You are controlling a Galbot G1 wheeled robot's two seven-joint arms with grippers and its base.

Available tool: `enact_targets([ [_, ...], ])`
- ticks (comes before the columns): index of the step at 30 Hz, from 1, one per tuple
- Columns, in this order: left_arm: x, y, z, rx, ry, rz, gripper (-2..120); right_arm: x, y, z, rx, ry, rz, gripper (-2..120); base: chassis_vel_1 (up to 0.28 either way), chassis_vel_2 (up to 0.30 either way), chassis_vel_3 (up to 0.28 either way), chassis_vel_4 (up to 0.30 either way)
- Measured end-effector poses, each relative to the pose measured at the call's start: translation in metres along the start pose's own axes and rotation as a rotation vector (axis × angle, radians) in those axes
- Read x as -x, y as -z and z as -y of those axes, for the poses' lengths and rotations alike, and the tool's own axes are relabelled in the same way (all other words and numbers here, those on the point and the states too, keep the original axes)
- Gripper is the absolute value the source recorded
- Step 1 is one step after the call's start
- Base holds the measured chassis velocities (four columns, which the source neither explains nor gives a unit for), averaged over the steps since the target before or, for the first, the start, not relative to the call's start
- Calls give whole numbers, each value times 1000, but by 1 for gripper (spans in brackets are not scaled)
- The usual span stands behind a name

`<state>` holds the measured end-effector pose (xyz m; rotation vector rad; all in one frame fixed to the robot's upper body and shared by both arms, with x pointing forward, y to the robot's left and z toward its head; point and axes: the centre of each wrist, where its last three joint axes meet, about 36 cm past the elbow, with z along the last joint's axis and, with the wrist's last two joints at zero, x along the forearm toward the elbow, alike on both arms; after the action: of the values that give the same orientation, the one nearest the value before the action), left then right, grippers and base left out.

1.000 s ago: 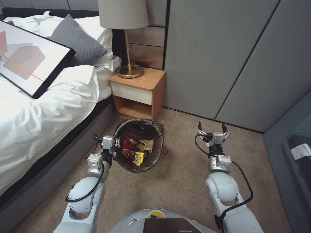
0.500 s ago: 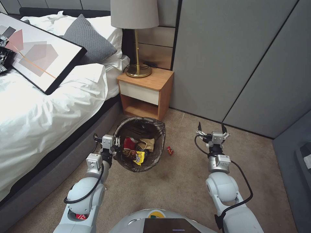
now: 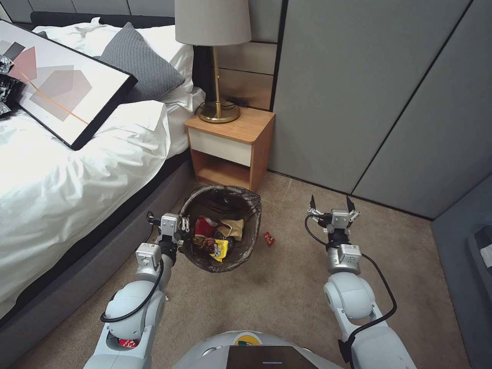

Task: Pick up the trash bin, then pick up the garbage from the floor and place it into the trash bin.

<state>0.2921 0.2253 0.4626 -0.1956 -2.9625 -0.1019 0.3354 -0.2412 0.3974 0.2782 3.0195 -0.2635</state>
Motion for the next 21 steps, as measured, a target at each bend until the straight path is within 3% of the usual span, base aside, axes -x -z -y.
enact_targets([
  [21, 1, 0, -1, 0, -4, -5, 2, -1, -3, -3, -8, 14, -12, 100, 0, 0, 0, 0],
])
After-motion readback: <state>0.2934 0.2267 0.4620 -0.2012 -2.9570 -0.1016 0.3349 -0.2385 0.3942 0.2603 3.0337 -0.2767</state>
